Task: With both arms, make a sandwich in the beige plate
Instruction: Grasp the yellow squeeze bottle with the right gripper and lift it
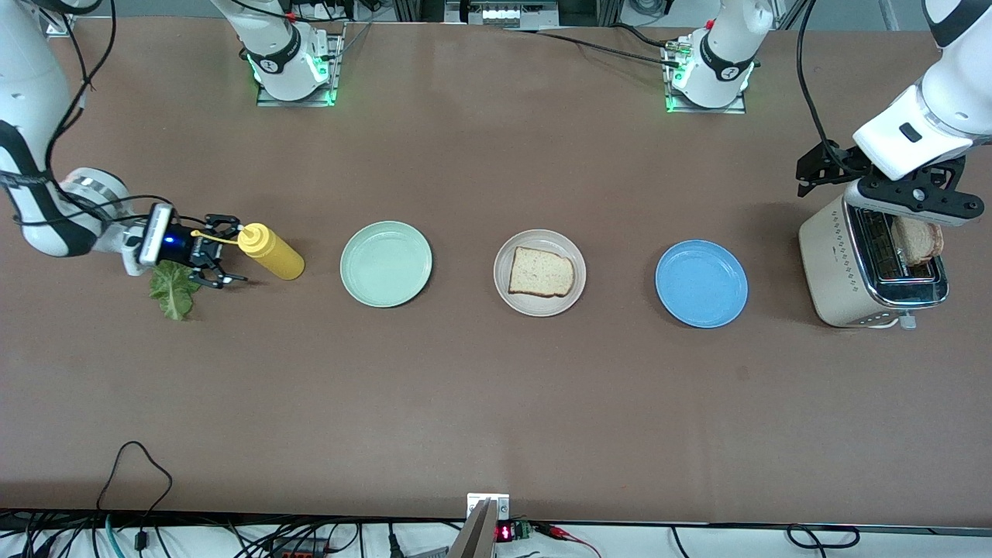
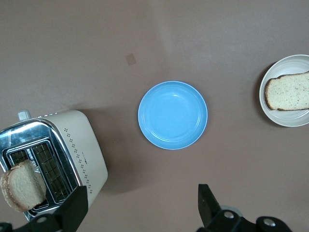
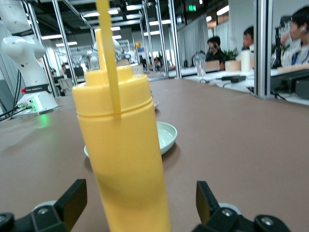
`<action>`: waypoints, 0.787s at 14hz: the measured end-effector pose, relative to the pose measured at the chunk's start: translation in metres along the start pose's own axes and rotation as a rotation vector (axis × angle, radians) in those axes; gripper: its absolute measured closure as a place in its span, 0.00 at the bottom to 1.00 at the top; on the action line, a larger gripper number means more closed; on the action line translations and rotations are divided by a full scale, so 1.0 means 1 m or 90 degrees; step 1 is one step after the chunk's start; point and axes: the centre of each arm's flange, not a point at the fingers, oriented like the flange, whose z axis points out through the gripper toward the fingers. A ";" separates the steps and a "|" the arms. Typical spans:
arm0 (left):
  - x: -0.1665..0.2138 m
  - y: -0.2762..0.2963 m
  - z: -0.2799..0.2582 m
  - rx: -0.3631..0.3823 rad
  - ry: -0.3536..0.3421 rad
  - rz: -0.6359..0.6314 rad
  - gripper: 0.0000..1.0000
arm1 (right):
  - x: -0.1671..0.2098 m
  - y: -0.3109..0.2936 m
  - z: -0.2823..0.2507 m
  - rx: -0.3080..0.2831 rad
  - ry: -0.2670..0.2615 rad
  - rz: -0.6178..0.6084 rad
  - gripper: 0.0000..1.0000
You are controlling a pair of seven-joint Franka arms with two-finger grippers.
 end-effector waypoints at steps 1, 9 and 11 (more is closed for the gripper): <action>0.000 0.001 0.000 0.000 -0.003 0.000 0.00 | -0.005 0.000 0.010 0.004 0.008 -0.004 0.00; -0.002 0.005 0.002 -0.002 -0.017 0.004 0.00 | -0.009 0.001 0.055 0.031 0.049 -0.026 0.04; -0.002 0.006 0.002 -0.002 -0.018 0.005 0.00 | -0.008 0.002 0.055 0.031 0.049 -0.027 0.14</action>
